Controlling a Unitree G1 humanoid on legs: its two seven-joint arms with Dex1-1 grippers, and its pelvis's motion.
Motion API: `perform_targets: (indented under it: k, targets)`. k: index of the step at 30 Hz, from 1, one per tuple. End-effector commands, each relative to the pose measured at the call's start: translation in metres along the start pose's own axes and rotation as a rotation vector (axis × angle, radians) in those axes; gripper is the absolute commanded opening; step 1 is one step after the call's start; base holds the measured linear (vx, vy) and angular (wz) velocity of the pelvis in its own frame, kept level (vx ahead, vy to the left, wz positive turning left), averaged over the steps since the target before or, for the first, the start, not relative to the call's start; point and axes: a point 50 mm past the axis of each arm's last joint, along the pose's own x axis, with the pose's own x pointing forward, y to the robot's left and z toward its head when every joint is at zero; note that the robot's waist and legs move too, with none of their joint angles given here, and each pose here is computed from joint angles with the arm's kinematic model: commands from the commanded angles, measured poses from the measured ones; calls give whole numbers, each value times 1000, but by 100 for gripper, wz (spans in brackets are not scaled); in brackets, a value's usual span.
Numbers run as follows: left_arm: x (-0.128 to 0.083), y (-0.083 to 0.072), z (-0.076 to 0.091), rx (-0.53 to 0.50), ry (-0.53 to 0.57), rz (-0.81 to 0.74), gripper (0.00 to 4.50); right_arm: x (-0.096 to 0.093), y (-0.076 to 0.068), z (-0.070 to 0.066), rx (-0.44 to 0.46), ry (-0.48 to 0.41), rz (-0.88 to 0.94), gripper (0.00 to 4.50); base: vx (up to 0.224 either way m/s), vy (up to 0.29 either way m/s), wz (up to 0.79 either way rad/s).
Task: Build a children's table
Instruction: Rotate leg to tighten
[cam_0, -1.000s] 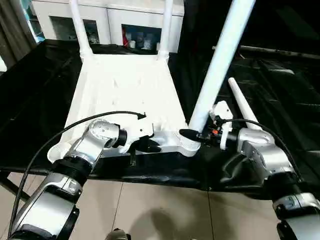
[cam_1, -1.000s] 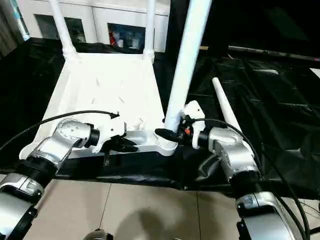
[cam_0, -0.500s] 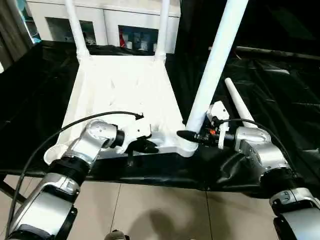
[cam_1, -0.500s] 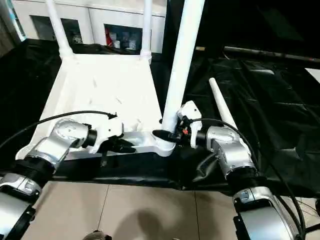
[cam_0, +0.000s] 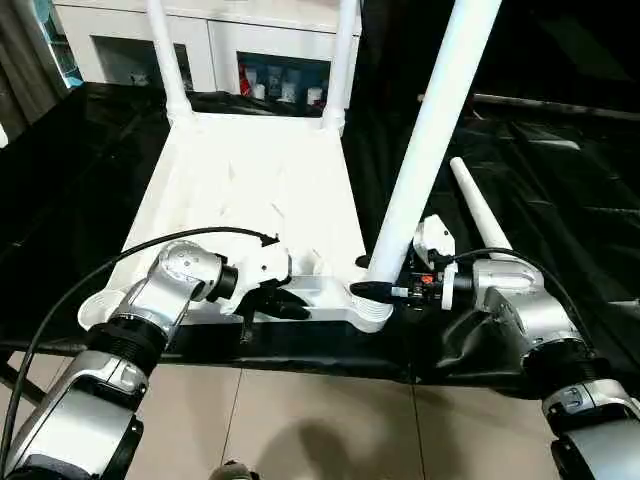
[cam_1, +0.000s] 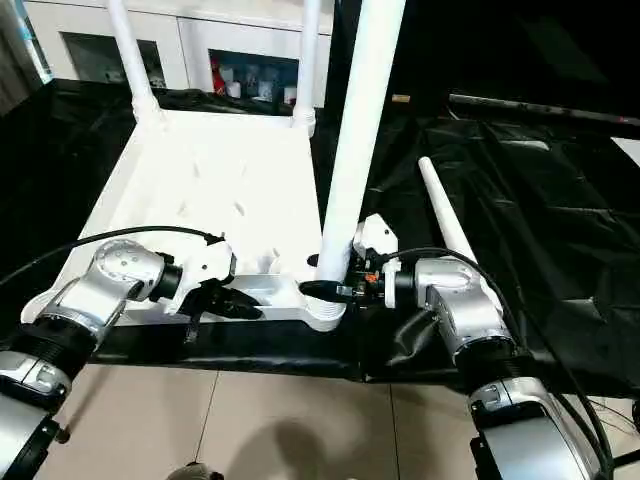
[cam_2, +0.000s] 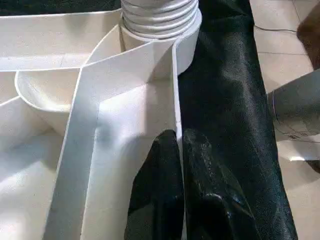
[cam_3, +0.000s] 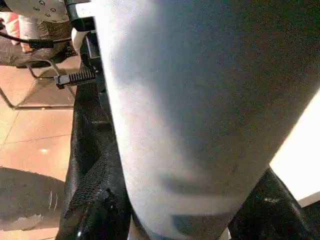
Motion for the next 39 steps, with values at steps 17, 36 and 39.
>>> perform_targets:
  k: [17,36,39]
  targets:
    - [-8,23,18,-9,-27,228,0,-4,-28,-59,279,197,-717,191,0,0,0]
    - [26,-4,59,-191,10,459,0,55,-33,-36,377,212,-900,191,-9,12,-6]
    - [29,-9,63,-210,5,456,0,57,-32,-36,380,212,-885,191,0,0,0]
